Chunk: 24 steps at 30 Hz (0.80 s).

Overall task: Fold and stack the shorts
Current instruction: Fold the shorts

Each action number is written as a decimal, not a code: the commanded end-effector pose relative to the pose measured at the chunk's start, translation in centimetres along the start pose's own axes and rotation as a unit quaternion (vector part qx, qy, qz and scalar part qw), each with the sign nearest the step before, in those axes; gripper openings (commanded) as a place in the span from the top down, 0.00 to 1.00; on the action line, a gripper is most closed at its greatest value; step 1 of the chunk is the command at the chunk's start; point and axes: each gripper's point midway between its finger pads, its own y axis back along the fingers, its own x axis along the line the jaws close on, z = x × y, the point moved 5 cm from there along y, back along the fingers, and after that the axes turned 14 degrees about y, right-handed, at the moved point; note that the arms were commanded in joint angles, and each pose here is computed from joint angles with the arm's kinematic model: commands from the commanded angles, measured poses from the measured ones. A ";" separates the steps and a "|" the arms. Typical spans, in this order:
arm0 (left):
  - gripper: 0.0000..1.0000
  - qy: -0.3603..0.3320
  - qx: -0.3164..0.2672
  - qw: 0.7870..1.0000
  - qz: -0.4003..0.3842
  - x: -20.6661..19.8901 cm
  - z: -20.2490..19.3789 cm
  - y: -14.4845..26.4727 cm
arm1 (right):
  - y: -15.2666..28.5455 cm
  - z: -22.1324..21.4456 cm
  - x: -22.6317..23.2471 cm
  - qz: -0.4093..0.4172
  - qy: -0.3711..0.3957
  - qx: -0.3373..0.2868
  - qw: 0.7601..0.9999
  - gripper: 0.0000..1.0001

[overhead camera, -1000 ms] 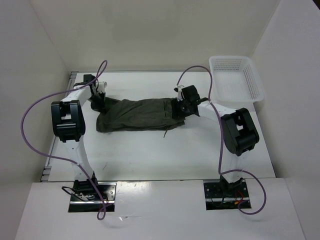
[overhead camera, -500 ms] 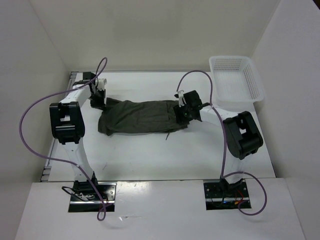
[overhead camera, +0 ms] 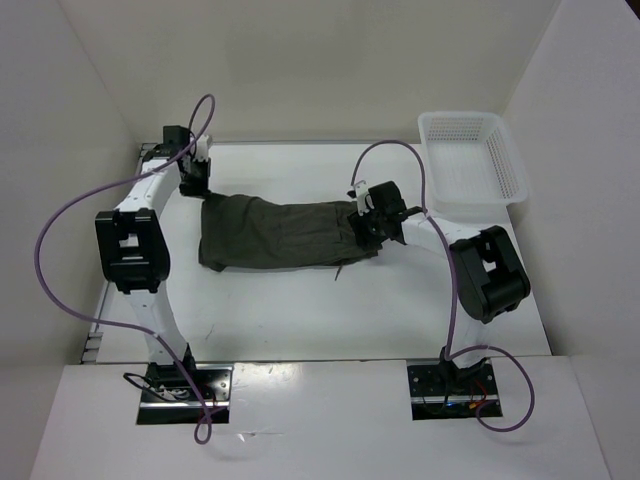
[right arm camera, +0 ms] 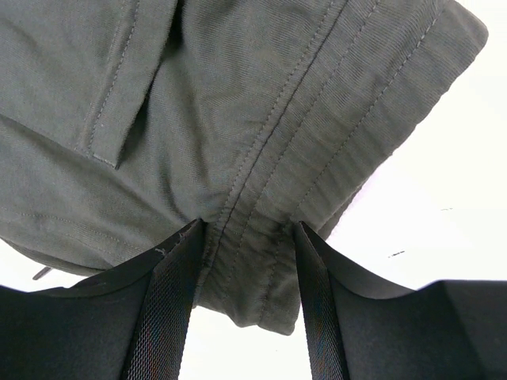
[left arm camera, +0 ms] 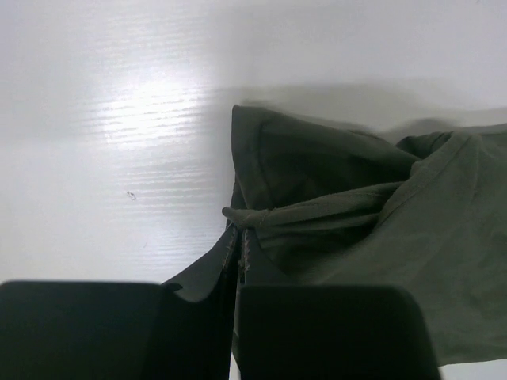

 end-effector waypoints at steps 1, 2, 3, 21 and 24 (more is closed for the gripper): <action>1.00 -0.013 -0.071 0.997 0.005 -0.8 4.3 1.1 | 0.9 0.1 -0.4 -0.014 0.020 -0.002 1.000 0.45; 1.00 -0.017 -0.082 0.996 0.010 -1.1 4.8 1.2 | 0.9 0.1 -0.4 -0.014 0.020 -0.002 1.000 0.45; 1.00 -0.017 -0.084 0.996 0.018 -0.9 4.9 0.8 | 0.9 0.0 -0.4 -0.014 0.025 -0.002 1.000 0.45; 0.27 -0.031 -0.042 0.999 -0.005 -3.1 4.1 -0.4 | 2.5 3.3 -1.0 -0.018 0.008 -0.048 0.999 0.31; 0.15 -0.034 -0.081 0.996 -0.009 -3.7 5.6 3.7 | 3.1 4.3 -0.9 -0.012 -0.008 -0.062 0.998 0.30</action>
